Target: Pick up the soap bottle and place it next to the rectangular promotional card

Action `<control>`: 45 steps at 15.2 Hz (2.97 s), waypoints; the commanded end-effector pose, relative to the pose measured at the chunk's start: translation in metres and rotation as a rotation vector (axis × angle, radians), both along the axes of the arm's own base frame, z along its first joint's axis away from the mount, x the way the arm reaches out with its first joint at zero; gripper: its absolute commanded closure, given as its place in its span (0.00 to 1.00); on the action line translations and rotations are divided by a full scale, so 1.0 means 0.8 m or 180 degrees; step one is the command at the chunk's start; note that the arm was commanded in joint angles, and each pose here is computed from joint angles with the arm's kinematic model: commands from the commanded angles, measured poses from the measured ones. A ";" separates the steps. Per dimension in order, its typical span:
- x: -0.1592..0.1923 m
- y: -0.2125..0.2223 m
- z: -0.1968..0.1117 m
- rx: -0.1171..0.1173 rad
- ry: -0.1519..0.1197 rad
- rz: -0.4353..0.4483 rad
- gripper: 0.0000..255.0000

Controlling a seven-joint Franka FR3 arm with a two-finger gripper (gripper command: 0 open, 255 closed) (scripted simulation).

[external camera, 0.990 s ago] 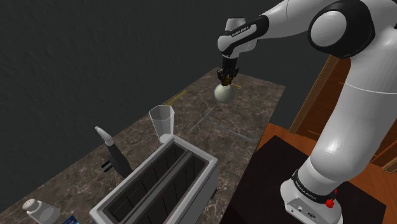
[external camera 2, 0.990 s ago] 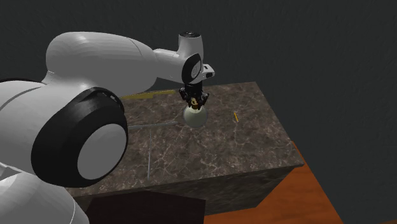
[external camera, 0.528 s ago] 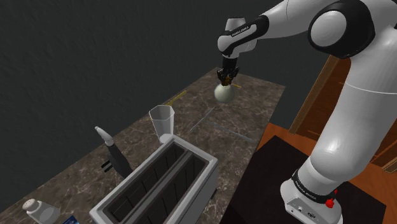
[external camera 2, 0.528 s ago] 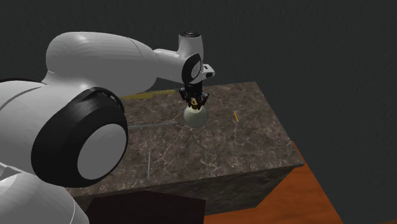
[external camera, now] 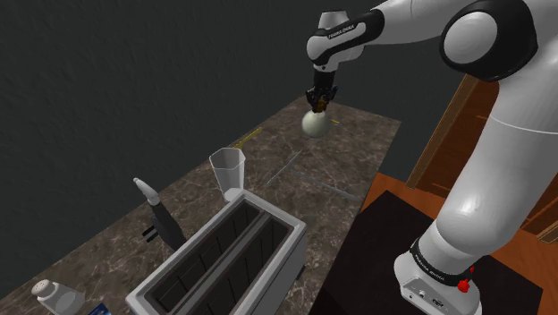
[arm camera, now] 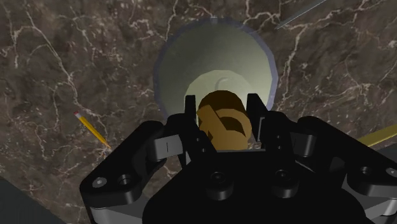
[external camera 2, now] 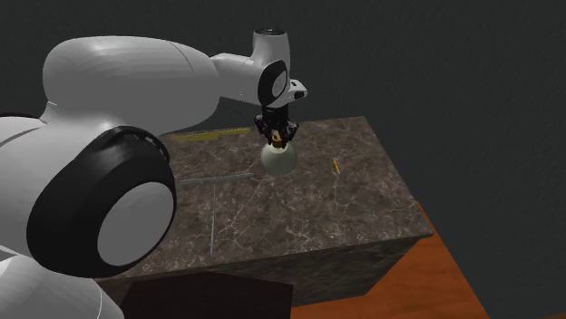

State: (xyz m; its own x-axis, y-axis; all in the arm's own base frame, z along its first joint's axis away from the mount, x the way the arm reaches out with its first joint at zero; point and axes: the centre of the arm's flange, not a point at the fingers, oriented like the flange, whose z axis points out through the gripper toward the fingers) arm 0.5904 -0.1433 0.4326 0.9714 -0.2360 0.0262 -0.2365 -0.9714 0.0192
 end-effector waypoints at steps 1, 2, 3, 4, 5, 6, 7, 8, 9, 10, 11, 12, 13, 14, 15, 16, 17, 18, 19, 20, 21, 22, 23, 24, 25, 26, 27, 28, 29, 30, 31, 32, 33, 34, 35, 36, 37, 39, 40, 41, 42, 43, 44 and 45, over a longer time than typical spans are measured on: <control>-0.001 0.000 0.012 0.0000 0.0000 0.0000 1.00; -0.001 0.000 0.019 0.0000 0.0000 0.0000 1.00; -0.001 0.000 0.026 0.0000 0.0000 0.0000 1.00; -0.001 0.000 0.032 0.0000 0.0000 0.0000 1.00; -0.001 0.000 0.039 0.0000 0.0000 0.0000 1.00; -0.001 0.000 0.045 0.0000 0.0000 0.0000 1.00; -0.001 0.000 0.052 0.0000 0.0000 0.0000 1.00; -0.001 0.000 0.059 0.0000 0.0000 0.0000 1.00; -0.001 0.000 0.065 0.0000 0.0000 0.0000 1.00; -0.001 0.000 0.072 0.0000 0.0000 0.0000 1.00; -0.001 0.000 0.078 0.0000 0.0000 0.0000 1.00; -0.001 0.000 0.085 0.0000 0.0000 0.0000 1.00; -0.001 0.000 0.092 0.0000 0.0000 0.0000 1.00; -0.001 0.000 0.098 0.0000 0.0000 0.0000 1.00; -0.001 0.000 0.105 0.0000 0.0000 0.0000 1.00; -0.001 0.000 0.111 0.0000 0.0000 0.0000 1.00; -0.001 0.000 0.118 0.0000 0.0000 0.0000 1.00; -0.001 0.000 0.125 0.0000 0.0000 0.0000 1.00; -0.001 0.000 0.131 0.0000 0.0000 0.0000 1.00; -0.001 0.000 0.138 0.0000 0.0000 0.0000 1.00; -0.001 0.000 0.144 0.0000 0.0000 0.0000 1.00; -0.001 0.000 0.151 0.0000 0.0000 0.0000 1.00; -0.001 0.000 0.158 0.0000 0.0000 0.0000 1.00; -0.001 0.000 0.164 0.0000 0.0000 0.0000 1.00; -0.001 0.000 0.171 0.0000 0.0000 0.0000 1.00; -0.001 0.000 0.177 0.0000 0.0000 0.0000 1.00; -0.001 0.000 0.184 0.0000 0.0000 0.0000 1.00; -0.001 0.000 0.191 0.0000 0.0000 0.0000 1.00; -0.001 0.000 0.197 0.0000 0.0000 0.0000 1.00; -0.001 0.000 0.204 0.0000 0.0000 0.0000 1.00; -0.001 0.000 0.210 0.0000 0.0000 0.0000 1.00; -0.001 0.000 0.217 0.0000 0.0000 0.0000 1.00; -0.001 0.000 0.224 0.0000 0.0000 0.0000 1.00; -0.001 0.000 0.230 0.0000 0.0000 0.0000 1.00; -0.001 0.000 0.237 0.0000 0.0000 0.0000 1.00; -0.001 0.000 0.243 0.0000 0.0000 0.0000 1.00; -0.001 0.000 0.250 0.0000 0.0000 0.0000 1.00; -0.002 0.016 0.249 0.0000 0.0000 0.0000 1.00; -0.003 0.032 0.246 0.0000 0.0000 0.0000 1.00; -0.005 0.048 0.242 0.0000 0.0000 0.0000 1.00; -0.006 0.064 0.239 0.0000 0.0000 0.0000 1.00; -0.007 0.081 0.236 0.0000 0.0000 0.0000 1.00; -0.009 0.097 0.232 0.0000 0.0000 0.0000 1.00; -0.010 0.113 0.229 0.0000 0.0000 0.0000 1.00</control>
